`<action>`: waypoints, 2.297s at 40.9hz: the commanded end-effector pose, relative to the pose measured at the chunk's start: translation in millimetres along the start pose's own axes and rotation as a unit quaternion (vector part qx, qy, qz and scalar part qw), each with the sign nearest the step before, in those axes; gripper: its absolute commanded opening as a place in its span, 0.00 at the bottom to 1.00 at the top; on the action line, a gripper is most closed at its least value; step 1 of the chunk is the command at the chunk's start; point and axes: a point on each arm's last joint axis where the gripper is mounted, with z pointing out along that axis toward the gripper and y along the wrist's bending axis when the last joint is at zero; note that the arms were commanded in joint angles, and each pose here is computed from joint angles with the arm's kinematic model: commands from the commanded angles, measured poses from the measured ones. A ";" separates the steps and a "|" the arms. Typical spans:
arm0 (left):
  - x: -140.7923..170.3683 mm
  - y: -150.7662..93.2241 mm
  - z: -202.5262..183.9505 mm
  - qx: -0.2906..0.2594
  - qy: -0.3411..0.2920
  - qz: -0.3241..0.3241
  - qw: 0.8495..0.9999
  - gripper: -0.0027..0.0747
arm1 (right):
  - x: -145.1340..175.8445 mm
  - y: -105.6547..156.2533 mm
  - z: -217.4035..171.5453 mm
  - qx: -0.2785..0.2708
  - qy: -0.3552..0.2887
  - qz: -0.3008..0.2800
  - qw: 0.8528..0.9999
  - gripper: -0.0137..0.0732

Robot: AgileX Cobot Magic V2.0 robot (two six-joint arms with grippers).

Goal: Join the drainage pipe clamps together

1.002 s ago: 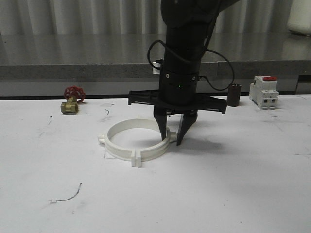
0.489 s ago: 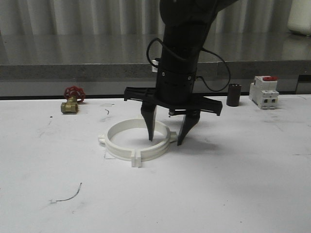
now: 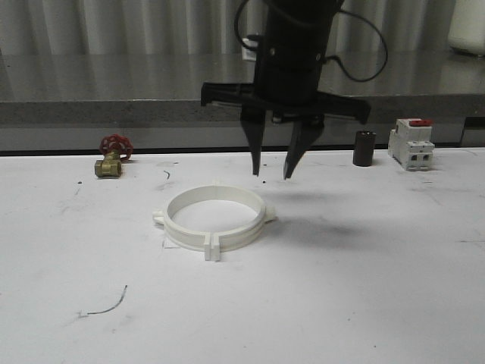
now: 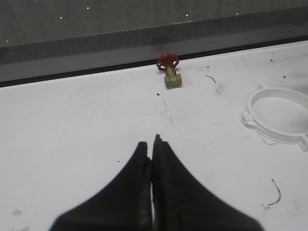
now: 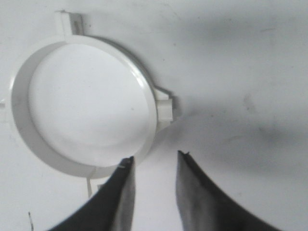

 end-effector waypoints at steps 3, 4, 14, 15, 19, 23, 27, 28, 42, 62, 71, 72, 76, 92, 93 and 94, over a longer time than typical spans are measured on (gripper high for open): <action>-15.0 -0.7 -3.2 0.007 -0.050 0.003 0.999 0.01 | 1.4 -2.7 -62.7 -0.027 -0.050 -0.040 0.998 0.09; -15.0 -0.7 -3.2 0.007 -0.050 0.003 0.999 0.01 | 2.2 -3.2 -67.3 -0.028 -0.052 -0.045 0.997 0.07; -15.0 -0.7 -3.2 0.007 -0.050 0.003 0.999 0.01 | 6.0 -25.7 -104.3 -0.045 -0.081 -0.076 0.993 0.09; -15.0 -0.7 -3.2 0.007 -0.050 0.003 0.999 0.01 | 6.2 -32.3 -109.6 -0.047 -0.083 -0.075 0.993 0.09; -15.0 -0.7 -3.2 0.007 -0.050 0.003 0.999 0.01 | 11.1 -63.2 -122.1 -0.049 -0.085 -0.073 0.992 0.09; -15.0 -0.7 -3.2 0.007 -0.050 0.003 0.999 0.01 | 21.4 -101.3 -140.3 -0.043 -0.113 -0.055 0.991 0.09; -15.0 -0.7 -3.2 0.007 -0.050 0.003 0.999 0.01 | 36.4 -139.2 -149.1 -0.024 -0.127 -0.029 0.991 0.09; -15.0 -0.7 -3.2 0.007 -0.050 0.003 0.999 0.01 | 40.9 -149.6 -154.0 -0.019 -0.136 -0.020 0.990 0.09; -15.0 -0.7 -3.2 0.007 -0.050 0.003 0.999 0.01 | 127.5 -198.7 -176.2 0.003 -0.282 -0.012 0.959 0.09; -15.0 -0.7 -3.2 0.007 -0.050 0.003 0.999 0.01 | 253.1 -226.4 -167.7 0.040 -0.498 -0.120 0.858 0.09; -15.0 -0.7 -3.2 0.007 -0.050 0.003 0.999 0.01 | 281.9 -232.1 -165.1 0.028 -0.581 -0.123 0.804 0.09; -15.0 -0.7 -3.2 0.007 -0.050 0.003 0.999 0.01 | 283.7 -232.3 -166.1 0.027 -0.588 -0.123 0.799 0.09; -15.0 -0.7 -3.2 0.007 -0.050 0.003 0.999 0.01 | 286.0 -232.6 -167.2 0.026 -0.593 -0.122 0.795 0.09; -15.0 -0.7 -3.2 0.007 -0.050 0.003 0.999 0.01 | 286.0 -232.6 -167.1 0.026 -0.593 -0.122 0.795 0.09; -15.0 -0.7 -3.2 0.007 -0.050 0.003 0.999 0.01 | 286.0 -232.6 -167.1 0.026 -0.593 -0.122 0.795 0.09; -15.0 -0.7 -3.2 0.007 -0.050 0.003 0.999 0.01 | 286.0 -232.6 -167.1 0.026 -0.593 -0.122 0.795 0.09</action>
